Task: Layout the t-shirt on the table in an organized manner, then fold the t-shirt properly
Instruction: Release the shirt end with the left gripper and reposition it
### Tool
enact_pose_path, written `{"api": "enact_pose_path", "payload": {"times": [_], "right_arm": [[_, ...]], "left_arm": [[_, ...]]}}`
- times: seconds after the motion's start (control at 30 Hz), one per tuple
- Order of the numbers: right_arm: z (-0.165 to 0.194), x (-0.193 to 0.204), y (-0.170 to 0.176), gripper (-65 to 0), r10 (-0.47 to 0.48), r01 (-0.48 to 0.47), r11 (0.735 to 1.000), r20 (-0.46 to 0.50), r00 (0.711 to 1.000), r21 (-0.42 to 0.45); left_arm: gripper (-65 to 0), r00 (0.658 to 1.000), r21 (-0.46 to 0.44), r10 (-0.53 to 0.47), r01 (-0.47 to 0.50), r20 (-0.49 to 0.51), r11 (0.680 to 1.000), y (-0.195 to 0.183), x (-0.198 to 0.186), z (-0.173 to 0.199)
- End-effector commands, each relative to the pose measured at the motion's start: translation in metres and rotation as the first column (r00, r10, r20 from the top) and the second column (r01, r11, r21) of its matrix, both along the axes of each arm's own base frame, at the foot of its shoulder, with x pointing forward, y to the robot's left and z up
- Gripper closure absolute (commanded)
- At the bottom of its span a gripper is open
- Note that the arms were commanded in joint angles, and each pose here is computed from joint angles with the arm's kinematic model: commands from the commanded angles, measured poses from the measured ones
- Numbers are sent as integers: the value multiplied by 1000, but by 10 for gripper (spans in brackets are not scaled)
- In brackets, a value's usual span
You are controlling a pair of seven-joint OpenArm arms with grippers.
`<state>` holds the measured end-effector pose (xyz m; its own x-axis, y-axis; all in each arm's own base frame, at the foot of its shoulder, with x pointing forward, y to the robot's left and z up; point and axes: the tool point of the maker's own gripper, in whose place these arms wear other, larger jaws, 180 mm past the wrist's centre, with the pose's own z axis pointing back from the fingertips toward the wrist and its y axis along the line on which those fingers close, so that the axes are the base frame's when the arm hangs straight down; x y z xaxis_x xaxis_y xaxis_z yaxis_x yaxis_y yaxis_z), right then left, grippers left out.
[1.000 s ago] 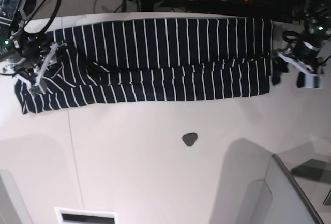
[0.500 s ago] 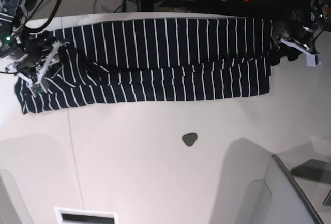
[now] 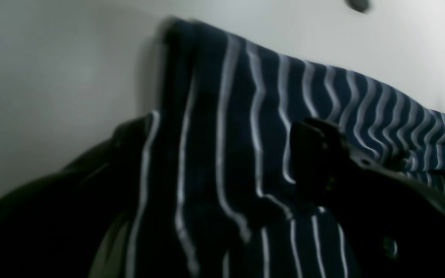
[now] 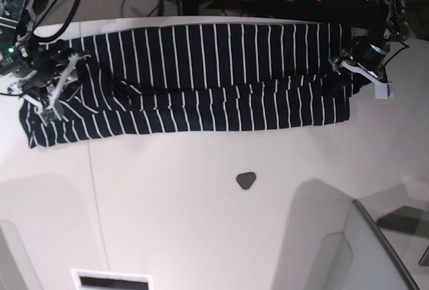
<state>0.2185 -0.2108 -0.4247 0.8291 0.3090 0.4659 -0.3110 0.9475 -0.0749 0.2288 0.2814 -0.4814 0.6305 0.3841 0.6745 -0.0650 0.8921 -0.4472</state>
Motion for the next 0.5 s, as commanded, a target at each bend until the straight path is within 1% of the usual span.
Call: {"api": "enact_pose_path", "payload": {"times": [0.0,0.07,0.13,0.17,0.2,0.27,0.33,0.43,0.47], "right_arm": [[8,8,-3,-285,5,-5,1000,36,999,-6],[8,8,-3,-285,5,-5,1000,36,999,-6],[8,8,-3,-285,5,-5,1000,36,999,-6],[8,8,-3,-285,5,-5,1000,36,999,-6],[8,8,-3,-285,5,-5,1000,36,999,-6],[8,8,-3,-285,5,-5,1000,36,999,-6],[8,8,-3,-285,5,-5,1000,36,999,-6],[8,8,-3,-285,5,-5,1000,36,999,-6],[8,7,-3,-285,5,-5,1000,35,999,-6]], "left_arm": [[-477,995,24,-35,37,-98,999,0,-17,-15],[-411,994,23,-39,41,-102,999,-1,-18,-16],[-299,993,18,-36,38,-113,999,-1,-21,-19],[-230,991,13,-30,32,-127,999,0,-25,-23],[-148,990,8,-23,25,-140,1000,1,-28,-26],[0,989,-3,-13,13,-149,1000,1,-27,-30],[0,986,-13,0,-2,-164,1000,2,-29,-36],[0,988,8,8,-7,-154,1000,14,-22,-30],[0,990,28,8,-4,-142,1000,23,-19,-24]]}}
